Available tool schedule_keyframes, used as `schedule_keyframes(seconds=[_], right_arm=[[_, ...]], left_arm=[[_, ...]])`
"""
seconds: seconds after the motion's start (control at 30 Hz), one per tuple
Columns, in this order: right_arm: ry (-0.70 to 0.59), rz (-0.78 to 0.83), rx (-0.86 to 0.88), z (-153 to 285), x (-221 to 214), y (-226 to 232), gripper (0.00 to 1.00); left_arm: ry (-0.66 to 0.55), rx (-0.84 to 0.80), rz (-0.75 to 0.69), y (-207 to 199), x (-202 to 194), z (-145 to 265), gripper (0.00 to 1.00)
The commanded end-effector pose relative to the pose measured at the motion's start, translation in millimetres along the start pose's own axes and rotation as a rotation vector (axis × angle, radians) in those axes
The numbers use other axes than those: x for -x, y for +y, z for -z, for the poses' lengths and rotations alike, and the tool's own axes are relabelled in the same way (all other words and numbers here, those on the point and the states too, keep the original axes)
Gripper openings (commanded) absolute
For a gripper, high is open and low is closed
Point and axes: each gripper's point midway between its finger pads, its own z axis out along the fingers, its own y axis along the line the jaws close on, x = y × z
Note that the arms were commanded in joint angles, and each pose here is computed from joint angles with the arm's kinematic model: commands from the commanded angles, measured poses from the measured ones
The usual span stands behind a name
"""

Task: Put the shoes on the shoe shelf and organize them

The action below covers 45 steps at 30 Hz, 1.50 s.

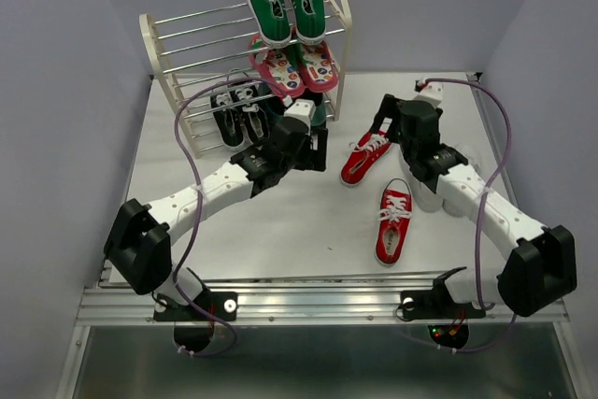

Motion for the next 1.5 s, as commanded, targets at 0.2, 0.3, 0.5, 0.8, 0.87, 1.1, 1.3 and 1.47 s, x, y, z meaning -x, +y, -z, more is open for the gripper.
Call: schedule_keyframes(seconds=[0.2, 0.3, 0.5, 0.8, 0.87, 1.1, 1.3, 1.47], right_arm=[[0.033, -0.009, -0.055, 33.8, -12.4, -29.9, 1.00], [0.040, 0.008, -0.050, 33.5, -14.8, -29.9, 1.00], [0.060, 0.037, -0.058, 30.0, -22.8, -32.3, 1.00], [0.044, 0.054, -0.094, 29.1, -19.9, -39.1, 1.00], [0.043, 0.060, -0.102, 28.5, -19.6, -40.3, 1.00], [0.028, 0.064, -0.122, 30.3, -16.2, -44.7, 1.00], [0.012, 0.062, -0.130, 33.3, -11.7, -47.1, 1.00], [0.003, 0.057, -0.131, 37.9, -10.5, -49.9, 1.00]], left_arm=[[0.009, -0.106, -0.181, -54.0, -4.1, -51.5, 0.99], [0.025, -0.146, -0.236, -58.3, -15.1, -60.0, 0.99], [0.027, -0.410, -0.351, -102.1, -28.5, -68.9, 0.99], [0.066, -0.354, -0.405, -106.3, -36.8, -121.5, 0.99], [0.065, -0.327, -0.403, -105.5, -35.0, -130.9, 0.99], [0.101, -0.227, -0.408, -95.1, -45.0, -158.7, 0.52], [0.127, -0.209, -0.402, -91.4, -49.5, -159.0, 0.00], [0.023, -0.170, -0.316, -95.2, -5.3, -118.9, 0.00]])
